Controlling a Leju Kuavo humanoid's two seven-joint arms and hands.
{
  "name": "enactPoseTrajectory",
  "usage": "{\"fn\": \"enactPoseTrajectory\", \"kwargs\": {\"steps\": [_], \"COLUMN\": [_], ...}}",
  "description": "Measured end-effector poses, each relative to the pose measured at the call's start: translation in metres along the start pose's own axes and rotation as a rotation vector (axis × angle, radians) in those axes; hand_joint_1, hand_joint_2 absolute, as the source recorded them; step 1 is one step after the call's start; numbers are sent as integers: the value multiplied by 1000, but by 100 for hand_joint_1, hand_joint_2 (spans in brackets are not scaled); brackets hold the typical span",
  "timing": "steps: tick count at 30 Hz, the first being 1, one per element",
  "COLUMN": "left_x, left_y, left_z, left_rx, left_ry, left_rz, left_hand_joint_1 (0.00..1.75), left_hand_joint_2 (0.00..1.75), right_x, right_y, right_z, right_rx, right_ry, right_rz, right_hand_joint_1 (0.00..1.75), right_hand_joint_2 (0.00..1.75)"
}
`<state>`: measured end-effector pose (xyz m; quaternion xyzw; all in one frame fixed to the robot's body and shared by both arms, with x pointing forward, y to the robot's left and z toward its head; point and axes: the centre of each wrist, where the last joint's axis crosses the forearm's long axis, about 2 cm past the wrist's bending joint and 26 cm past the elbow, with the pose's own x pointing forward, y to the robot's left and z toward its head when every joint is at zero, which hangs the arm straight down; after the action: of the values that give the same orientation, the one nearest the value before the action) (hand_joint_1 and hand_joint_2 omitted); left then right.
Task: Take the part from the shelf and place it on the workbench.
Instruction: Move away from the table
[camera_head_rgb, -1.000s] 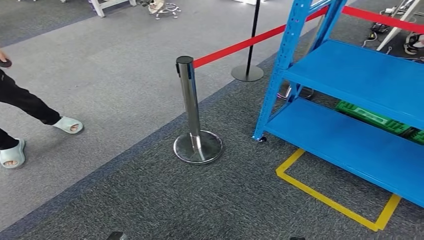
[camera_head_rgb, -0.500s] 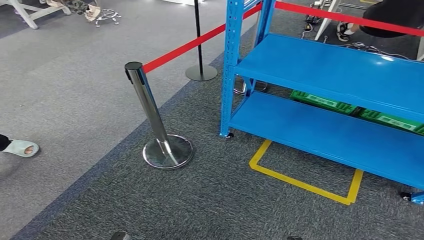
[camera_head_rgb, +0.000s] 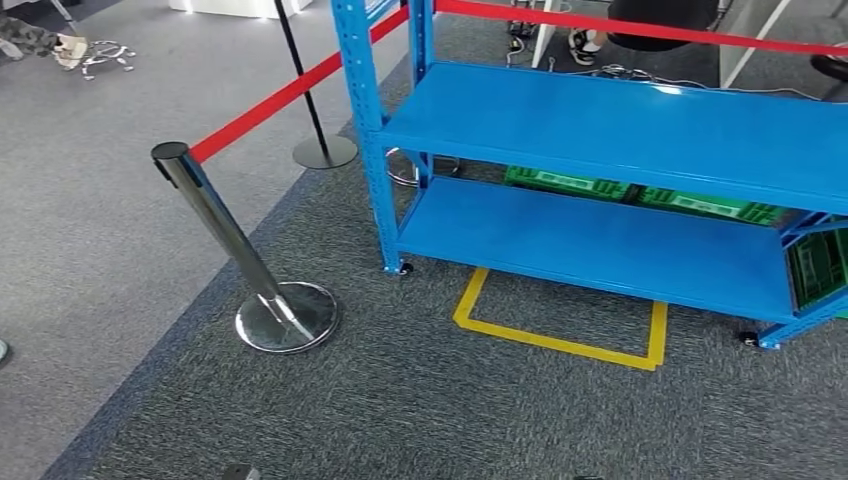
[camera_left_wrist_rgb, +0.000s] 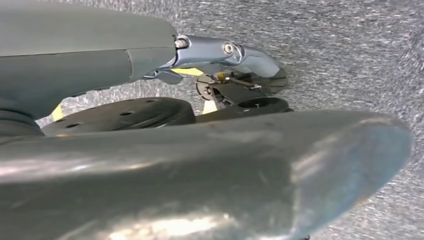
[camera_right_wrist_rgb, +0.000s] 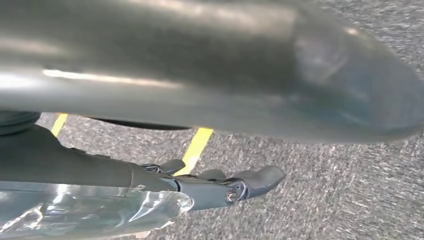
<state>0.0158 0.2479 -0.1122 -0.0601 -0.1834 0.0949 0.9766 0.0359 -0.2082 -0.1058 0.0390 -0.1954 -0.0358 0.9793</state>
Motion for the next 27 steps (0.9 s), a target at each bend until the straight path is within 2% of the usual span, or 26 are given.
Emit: {"fn": "enactPoseTrajectory", "kwargs": {"steps": [10, 27], "left_x": [-1, 3], "left_y": [1, 3], "left_z": [0, -1], "left_rx": [8, 18], "left_ry": [37, 47], "left_rz": [0, -27], "left_hand_joint_1": [0, 0], "left_hand_joint_2": [0, 0], "right_x": [0, 3], "right_y": [0, -1], "right_z": [0, -1], "right_rx": [-12, -76], "right_ry": [26, 68], "right_rz": [-2, 131], "right_hand_joint_1": [0, 0], "right_hand_joint_2": [0, 0]}}
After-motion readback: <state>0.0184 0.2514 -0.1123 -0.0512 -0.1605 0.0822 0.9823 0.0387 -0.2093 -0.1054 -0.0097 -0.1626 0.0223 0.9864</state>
